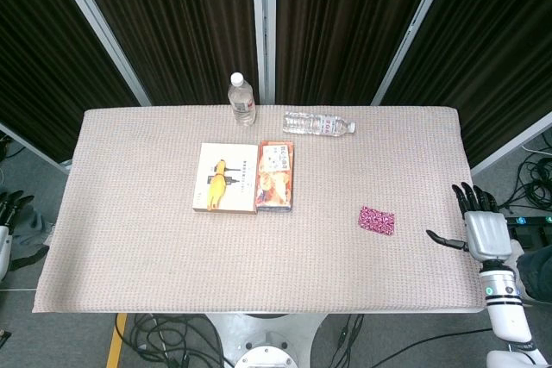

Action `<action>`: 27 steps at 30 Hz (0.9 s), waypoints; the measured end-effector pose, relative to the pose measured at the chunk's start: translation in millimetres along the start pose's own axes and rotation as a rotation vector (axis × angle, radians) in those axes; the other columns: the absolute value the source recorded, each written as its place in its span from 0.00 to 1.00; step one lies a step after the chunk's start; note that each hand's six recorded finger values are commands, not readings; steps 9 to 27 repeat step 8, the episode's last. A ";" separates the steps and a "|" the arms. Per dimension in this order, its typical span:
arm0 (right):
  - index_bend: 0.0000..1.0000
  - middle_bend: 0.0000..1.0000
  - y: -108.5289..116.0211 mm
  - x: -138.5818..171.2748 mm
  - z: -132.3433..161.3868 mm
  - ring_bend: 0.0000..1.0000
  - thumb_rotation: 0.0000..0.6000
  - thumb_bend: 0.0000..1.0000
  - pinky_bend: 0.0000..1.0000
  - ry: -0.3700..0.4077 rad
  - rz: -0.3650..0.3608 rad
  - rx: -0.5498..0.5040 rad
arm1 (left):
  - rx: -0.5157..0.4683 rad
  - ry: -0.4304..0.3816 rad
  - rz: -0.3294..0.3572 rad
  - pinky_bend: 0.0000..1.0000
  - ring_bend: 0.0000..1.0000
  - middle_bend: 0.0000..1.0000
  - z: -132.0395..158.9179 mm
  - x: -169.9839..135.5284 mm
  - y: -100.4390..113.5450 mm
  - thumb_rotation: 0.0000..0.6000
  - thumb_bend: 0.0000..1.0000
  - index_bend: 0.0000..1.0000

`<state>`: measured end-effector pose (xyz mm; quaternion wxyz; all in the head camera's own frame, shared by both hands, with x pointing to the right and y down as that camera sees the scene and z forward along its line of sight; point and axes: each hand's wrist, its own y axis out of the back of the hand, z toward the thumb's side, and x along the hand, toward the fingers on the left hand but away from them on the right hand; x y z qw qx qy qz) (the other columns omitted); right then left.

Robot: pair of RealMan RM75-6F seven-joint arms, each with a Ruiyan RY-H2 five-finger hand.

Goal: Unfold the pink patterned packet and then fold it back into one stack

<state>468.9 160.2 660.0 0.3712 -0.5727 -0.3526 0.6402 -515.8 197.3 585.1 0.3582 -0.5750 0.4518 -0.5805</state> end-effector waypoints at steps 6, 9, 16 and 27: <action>0.04 0.03 7.9 4.5 -9.1 0.00 0.20 0.00 0.08 -0.007 -0.004 -0.020 | 0.001 0.000 0.009 0.27 0.09 0.22 4.2 3.6 3.0 1.00 0.00 0.21; 0.04 0.03 8.1 5.8 -8.5 0.00 0.19 0.00 0.08 -0.005 -0.004 -0.018 | 0.000 -0.004 0.009 0.27 0.09 0.22 5.6 5.9 3.5 1.00 0.00 0.21; 0.04 0.03 8.1 5.8 -8.5 0.00 0.19 0.00 0.08 -0.005 -0.004 -0.018 | 0.000 -0.004 0.009 0.27 0.09 0.22 5.6 5.9 3.5 1.00 0.00 0.21; 0.04 0.03 8.1 5.8 -8.5 0.00 0.19 0.00 0.08 -0.005 -0.004 -0.018 | 0.000 -0.004 0.009 0.27 0.09 0.22 5.6 5.9 3.5 1.00 0.00 0.21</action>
